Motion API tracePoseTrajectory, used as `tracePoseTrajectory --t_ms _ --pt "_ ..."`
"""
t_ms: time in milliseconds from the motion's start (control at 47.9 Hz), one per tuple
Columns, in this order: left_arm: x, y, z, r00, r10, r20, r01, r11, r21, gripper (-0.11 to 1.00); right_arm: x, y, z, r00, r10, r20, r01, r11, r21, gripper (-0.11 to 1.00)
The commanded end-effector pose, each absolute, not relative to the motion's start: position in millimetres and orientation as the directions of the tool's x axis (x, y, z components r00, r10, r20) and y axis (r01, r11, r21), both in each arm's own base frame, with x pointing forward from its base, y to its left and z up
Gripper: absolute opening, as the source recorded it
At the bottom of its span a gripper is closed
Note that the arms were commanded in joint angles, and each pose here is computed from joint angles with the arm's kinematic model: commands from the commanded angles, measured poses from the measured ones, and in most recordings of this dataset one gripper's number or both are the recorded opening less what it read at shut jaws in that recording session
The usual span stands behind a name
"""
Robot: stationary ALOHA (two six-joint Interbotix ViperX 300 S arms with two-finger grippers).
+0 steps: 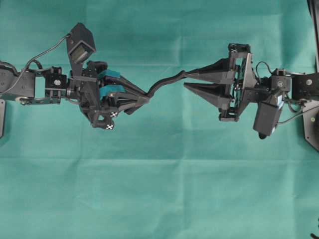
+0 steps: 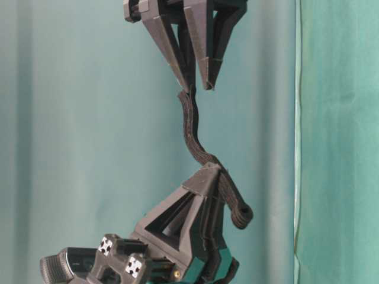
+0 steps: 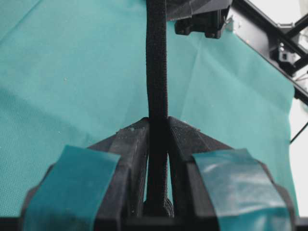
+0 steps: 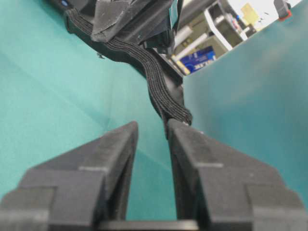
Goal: Peel off the Velcro with your right arm.
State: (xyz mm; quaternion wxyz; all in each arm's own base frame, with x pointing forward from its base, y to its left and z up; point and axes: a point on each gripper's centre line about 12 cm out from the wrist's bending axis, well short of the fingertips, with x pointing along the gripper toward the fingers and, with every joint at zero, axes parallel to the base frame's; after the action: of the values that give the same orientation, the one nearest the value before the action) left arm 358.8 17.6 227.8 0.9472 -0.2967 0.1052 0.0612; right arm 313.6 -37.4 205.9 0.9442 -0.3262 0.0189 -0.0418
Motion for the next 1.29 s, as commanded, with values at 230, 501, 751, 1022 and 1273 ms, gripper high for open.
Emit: tracePoseTrajectory --t_ms 230,501,751,1022,1273 --pt "358.9 18.8 241.7 0.980 0.058 -0.191 -0.156 0.817 -0.555 0.10 317.3 -35.8 214.8 0.996 -0.084 0.022 0.079 0.782 -0.618 -0.09" --pt "358.6 18.8 241.2 0.980 0.058 -0.192 -0.157 0.817 -0.555 0.10 317.6 -35.8 215.5 0.996 -0.084 0.025 0.081 0.782 -0.618 -0.09" --pt "358.6 18.8 241.2 0.980 0.058 -0.192 -0.157 0.818 -0.553 0.10 317.6 -35.8 215.5 0.996 -0.084 0.025 0.081 0.782 -0.618 -0.09" --pt "359.6 18.8 241.2 0.980 0.058 -0.192 -0.157 0.819 -0.552 0.10 320.7 -34.2 213.3 0.997 -0.078 0.018 0.072 0.784 -0.617 -0.09" --pt "360.2 19.4 240.8 0.980 0.059 -0.192 -0.158 0.819 -0.552 0.10 330.7 -29.8 212.6 0.998 -0.061 0.016 0.058 0.785 -0.617 -0.09"
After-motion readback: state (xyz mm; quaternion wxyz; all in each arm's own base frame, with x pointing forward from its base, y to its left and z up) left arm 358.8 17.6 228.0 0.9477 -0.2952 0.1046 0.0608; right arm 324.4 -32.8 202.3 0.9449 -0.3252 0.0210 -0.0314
